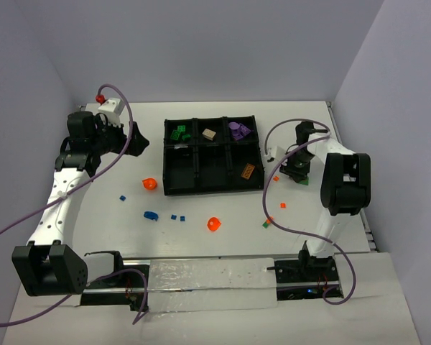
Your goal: Sort the legos into containers by color
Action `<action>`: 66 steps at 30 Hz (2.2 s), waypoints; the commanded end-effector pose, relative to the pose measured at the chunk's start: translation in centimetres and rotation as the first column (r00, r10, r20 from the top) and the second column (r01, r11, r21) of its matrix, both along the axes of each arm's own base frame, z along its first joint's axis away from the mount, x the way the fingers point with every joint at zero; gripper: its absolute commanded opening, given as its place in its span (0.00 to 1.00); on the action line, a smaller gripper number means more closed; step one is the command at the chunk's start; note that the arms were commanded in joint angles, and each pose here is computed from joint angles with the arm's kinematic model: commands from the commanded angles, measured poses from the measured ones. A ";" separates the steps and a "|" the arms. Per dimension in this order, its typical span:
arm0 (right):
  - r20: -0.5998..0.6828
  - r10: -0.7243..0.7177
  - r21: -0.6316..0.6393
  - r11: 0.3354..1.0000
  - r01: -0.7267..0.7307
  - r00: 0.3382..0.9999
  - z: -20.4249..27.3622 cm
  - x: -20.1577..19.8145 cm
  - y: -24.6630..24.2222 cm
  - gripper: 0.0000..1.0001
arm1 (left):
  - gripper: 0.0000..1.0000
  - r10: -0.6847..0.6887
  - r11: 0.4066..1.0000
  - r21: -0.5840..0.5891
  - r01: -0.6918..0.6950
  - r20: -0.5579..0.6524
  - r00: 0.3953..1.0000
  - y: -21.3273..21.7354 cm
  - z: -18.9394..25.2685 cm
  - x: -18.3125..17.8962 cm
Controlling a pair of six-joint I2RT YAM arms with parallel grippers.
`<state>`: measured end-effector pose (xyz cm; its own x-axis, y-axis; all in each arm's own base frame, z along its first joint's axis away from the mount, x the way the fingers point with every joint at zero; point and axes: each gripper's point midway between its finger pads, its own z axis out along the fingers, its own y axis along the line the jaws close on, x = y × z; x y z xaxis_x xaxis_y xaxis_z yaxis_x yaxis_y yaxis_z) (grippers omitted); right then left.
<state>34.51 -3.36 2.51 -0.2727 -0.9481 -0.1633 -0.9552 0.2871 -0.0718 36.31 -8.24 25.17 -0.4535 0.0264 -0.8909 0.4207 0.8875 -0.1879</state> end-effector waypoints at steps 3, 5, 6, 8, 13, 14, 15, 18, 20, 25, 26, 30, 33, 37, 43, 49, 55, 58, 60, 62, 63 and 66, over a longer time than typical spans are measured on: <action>0.079 -0.020 0.051 0.999 0.016 0.997 3.1 1.3 -0.1 0.23 | 0.98 -0.025 1.000 0.009 0.024 0.093 0.995 -0.3 3.2 0.4; 0.111 -0.038 0.132 0.991 0.023 0.993 6.1 1.7 1.4 0.16 | 0.97 -0.039 0.999 -0.003 0.039 0.104 0.994 -0.6 3.5 0.3; 0.099 -0.075 0.173 0.983 0.057 0.992 7.4 1.3 2.1 0.08 | 0.97 -0.043 0.999 -0.008 0.044 0.112 0.993 -0.7 3.8 0.3; 0.101 -0.112 0.280 0.957 0.080 0.989 10.8 1.6 4.0 0.01 | 0.96 -0.063 0.998 -0.016 0.065 0.126 0.990 -1.1 4.2 0.2; 0.007 -0.326 0.632 0.734 0.249 0.945 20.9 3.0 10.0 0.00 | 0.91 -0.135 0.983 -0.107 0.151 0.144 0.980 -3.3 5.6 -0.6; -0.032 -0.363 0.713 0.645 0.276 0.931 23.6 3.4 11.5 0.00 | 0.90 -0.170 0.973 -0.131 0.190 0.153 0.973 -4.3 5.9 -1.0; -0.080 -0.389 0.773 0.558 0.304 0.918 25.5 3.6 12.7 0.00 | 0.89 -0.206 0.961 -0.151 0.230 0.162 0.965 -5.4 6.3 -1.5; -0.200 -0.420 0.862 0.354 0.363 0.885 29.4 4.1 15.3 0.00 | 0.90 -0.290 0.924 -0.203 0.323 0.177 0.941 -8.2 7.0 -2.7; -0.236 -0.456 0.916 0.191 0.354 0.858 33.8 4.8 17.1 0.00 | 0.91 -0.324 0.900 -0.250 0.358 0.166 0.931 -10.2 7.4 -3.4; -0.349 -0.508 0.921 -0.031 0.388 0.787 36.2 5.0 20.5 0.00 | 0.89 -0.362 0.883 -0.263 0.389 0.147 0.920 -14.0 7.7 -3.7; -0.370 -0.510 0.914 -0.052 0.402 0.776 36.3 5.0 20.9 0.00 | 0.89 -0.361 0.884 -0.261 0.388 0.147 0.921 -14.5 7.8 -3.7; -0.448 -0.507 0.886 -0.143 0.441 0.736 37.0 4.7 23.6 0.00 | 0.89 -0.359 0.889 -0.246 0.386 0.150 0.921 -16.7 8.0 -3.7; -0.487 -0.478 0.870 -0.187 0.457 0.731 37.6 4.1 25.2 0.00 | 0.88 -0.374 0.881 -0.247 0.403 0.155 0.914 -18.1 8.3 -3.7; -0.563 -0.406 0.824 -0.216 0.523 0.720 37.3 3.3 26.9 0.00 | 0.88 -0.422 0.842 -0.286 0.457 0.178 0.889 -19.6 9.9 -4.3; -0.626 -0.407 0.779 -0.285 0.559 0.665 37.0 3.3 26.9 0.00 | 0.88 -0.365 0.886 -0.208 0.414 0.237 0.901 -20.3 10.6 -3.6; -0.495 -0.284 0.869 -0.178 0.462 0.821 37.8 0.5 28.9 0.00 | 0.87 -0.573 0.731 -0.279 0.623 0.246 0.782 -22.6 11.8 -7.7; -0.306 -0.081 0.951 -0.075 0.301 0.949 39.0 -3.8 29.7 0.00 | 0.90 -0.672 0.590 -0.408 0.697 0.229 0.704 -20.6 12.3 -9.7; -0.254 0.004 0.966 -0.039 0.254 0.967 39.2 -5.7 30.1 0.00 | 0.92 -0.702 0.537 -0.416 0.734 0.261 0.662 -19.3 13.0 -9.8; -0.236 0.045 0.971 -0.018 0.237 0.971 39.2 -6.6 30.4 0.00 | 0.92 -0.710 0.528 -0.426 0.735 0.255 0.657 -19.3 13.1 -9.9; -0.206 0.095 0.979 0.006 0.206 0.974 39.3 -7.8 30.8 0.00 | 0.92 -0.720 0.506 -0.436 0.744 0.261 0.643 -19.4 13.3 -10.1; -0.202 0.111 0.979 0.015 0.202 0.973 39.2 -8.2 31.1 0.00 | 0.92 -0.728 0.491 -0.460 0.740 0.250 0.638 -19.5 13.3 -10.4; -0.162 0.132 0.987 0.036 0.159 0.978 39.1 -8.9 31.8 0.00 | 0.92 -0.739 0.470 -0.469 0.748 0.255 0.624 -19.6 13.4 -10.6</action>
